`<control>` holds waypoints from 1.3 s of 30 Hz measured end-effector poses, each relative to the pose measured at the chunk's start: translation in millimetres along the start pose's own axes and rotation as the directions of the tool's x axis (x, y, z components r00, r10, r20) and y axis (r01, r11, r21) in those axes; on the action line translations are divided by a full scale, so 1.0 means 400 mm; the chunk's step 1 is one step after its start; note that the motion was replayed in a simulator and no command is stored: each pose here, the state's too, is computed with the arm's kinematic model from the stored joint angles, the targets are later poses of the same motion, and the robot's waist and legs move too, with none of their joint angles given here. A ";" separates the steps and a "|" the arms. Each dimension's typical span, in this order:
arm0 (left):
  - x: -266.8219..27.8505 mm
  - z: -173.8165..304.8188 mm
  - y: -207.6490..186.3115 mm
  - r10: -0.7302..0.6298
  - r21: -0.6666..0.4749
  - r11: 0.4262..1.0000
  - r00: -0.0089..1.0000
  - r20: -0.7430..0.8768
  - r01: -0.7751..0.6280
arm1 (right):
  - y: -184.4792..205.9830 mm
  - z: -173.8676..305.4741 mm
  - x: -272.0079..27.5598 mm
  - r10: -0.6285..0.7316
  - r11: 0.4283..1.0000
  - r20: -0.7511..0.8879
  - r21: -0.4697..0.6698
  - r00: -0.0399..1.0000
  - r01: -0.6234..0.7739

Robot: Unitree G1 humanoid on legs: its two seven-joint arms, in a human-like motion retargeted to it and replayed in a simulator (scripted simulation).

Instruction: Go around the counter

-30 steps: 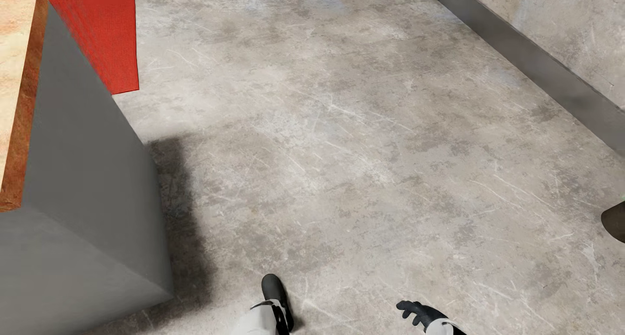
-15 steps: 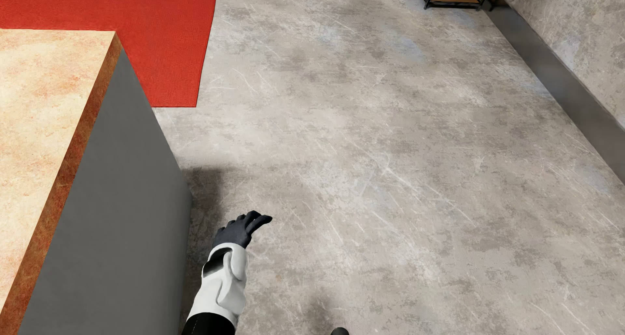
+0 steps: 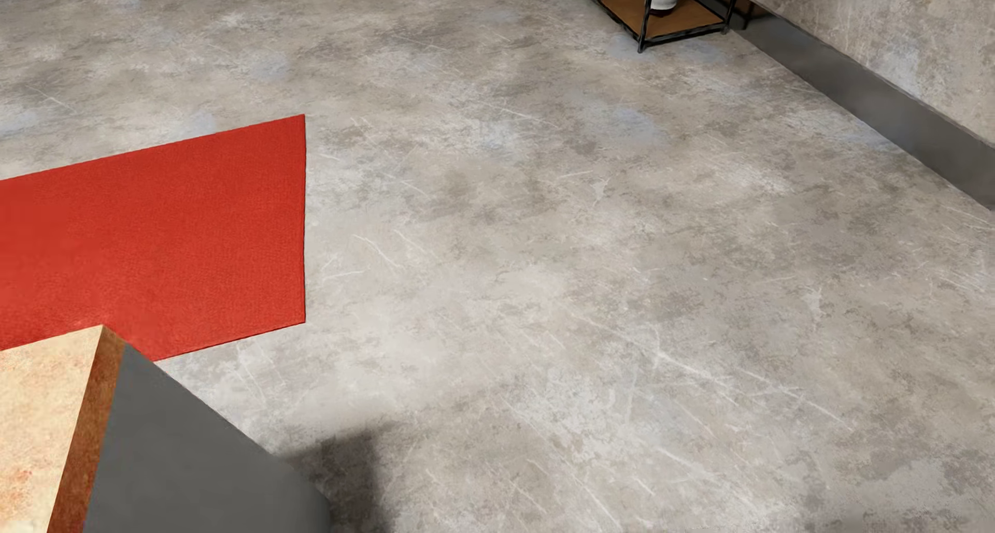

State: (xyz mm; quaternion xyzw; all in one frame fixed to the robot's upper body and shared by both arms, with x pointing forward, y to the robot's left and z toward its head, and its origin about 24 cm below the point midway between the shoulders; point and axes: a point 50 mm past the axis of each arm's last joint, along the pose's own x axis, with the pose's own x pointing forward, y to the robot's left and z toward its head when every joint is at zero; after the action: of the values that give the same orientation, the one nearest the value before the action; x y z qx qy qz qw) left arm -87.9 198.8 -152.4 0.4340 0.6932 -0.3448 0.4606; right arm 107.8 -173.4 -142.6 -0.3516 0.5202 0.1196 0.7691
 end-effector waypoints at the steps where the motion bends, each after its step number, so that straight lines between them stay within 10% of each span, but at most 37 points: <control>1: -0.007 0.012 -0.054 -0.077 0.012 0.997 0.997 0.030 0.077 | -0.009 0.008 0.000 -0.018 1.000 0.011 0.008 1.000 0.018; 4: -0.029 0.063 -0.100 -0.186 -0.092 0.976 0.973 0.137 0.199 | -0.028 0.022 -0.002 -0.048 0.999 0.047 0.023 0.998 0.047; 9: -0.060 0.090 0.106 0.229 -0.144 0.968 0.958 0.173 -0.206 | -0.013 -0.045 0.005 0.000 0.999 -0.076 -0.046 0.997 -0.003; 12: -0.105 0.075 0.293 0.476 -0.276 0.861 0.869 0.136 -0.428 | 0.012 -0.183 -0.020 0.027 1.000 -0.278 0.004 0.960 -0.027; 16: -0.191 0.102 0.545 0.716 -0.593 0.572 0.698 0.023 -0.567 | 0.065 -0.267 -0.064 0.044 0.998 -0.334 -0.016 0.942 -0.053; 19: -0.293 0.164 0.731 0.731 -0.350 0.647 0.682 0.032 -0.677 | 0.068 -0.166 -0.058 -0.044 0.999 -0.148 0.011 0.988 0.046; 21: -0.467 0.256 0.851 0.866 0.019 0.445 0.435 0.247 -0.895 | 0.044 -0.101 -0.057 -0.103 0.991 -0.057 0.078 0.993 0.107; 22: -0.559 0.293 0.882 0.893 -0.010 0.303 0.280 0.351 -0.953 | 0.028 -0.081 -0.054 -0.118 0.991 -0.027 0.055 0.993 0.119; 26: -0.786 0.270 0.897 0.928 -0.575 -0.025 -0.232 0.290 -0.818 | -0.071 -0.027 -0.033 -0.129 0.987 0.055 -0.086 0.990 0.134; 29: -0.780 0.175 0.855 0.928 -0.763 -0.108 -0.341 0.154 -0.637 | -0.168 0.029 -0.031 -0.250 0.961 0.133 -0.084 0.959 0.262; 32: -0.602 0.114 0.822 0.995 -0.774 0.010 -0.074 0.074 -0.633 | -0.213 0.080 -0.062 -0.333 0.938 0.230 -0.021 0.915 0.347; 35: -0.295 0.066 0.714 0.844 -0.639 0.405 0.537 -0.014 -0.654 | -0.205 0.103 -0.077 -0.324 0.941 0.289 0.001 0.901 0.338; 37: -0.120 0.029 0.551 0.502 -0.336 0.799 0.861 -0.081 -0.498 | -0.170 0.090 -0.063 -0.259 0.958 0.254 -0.052 0.932 0.280; 38: -0.074 0.015 0.478 0.366 -0.006 0.930 0.925 -0.102 -0.369 | -0.146 0.086 -0.052 -0.220 0.969 0.234 -0.063 0.947 0.240; 39: -0.052 0.008 0.427 0.326 0.241 0.925 0.940 -0.100 -0.295 | -0.121 0.078 -0.039 -0.181 0.978 0.197 -0.066 0.963 0.197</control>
State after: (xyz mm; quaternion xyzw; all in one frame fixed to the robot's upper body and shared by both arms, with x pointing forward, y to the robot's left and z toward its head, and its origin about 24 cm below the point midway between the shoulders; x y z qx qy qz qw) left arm 74.4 255.8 -147.6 0.6101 0.6029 -0.3117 0.4088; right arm 150.3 -184.9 -102.1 -0.4191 0.4027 0.1006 0.8075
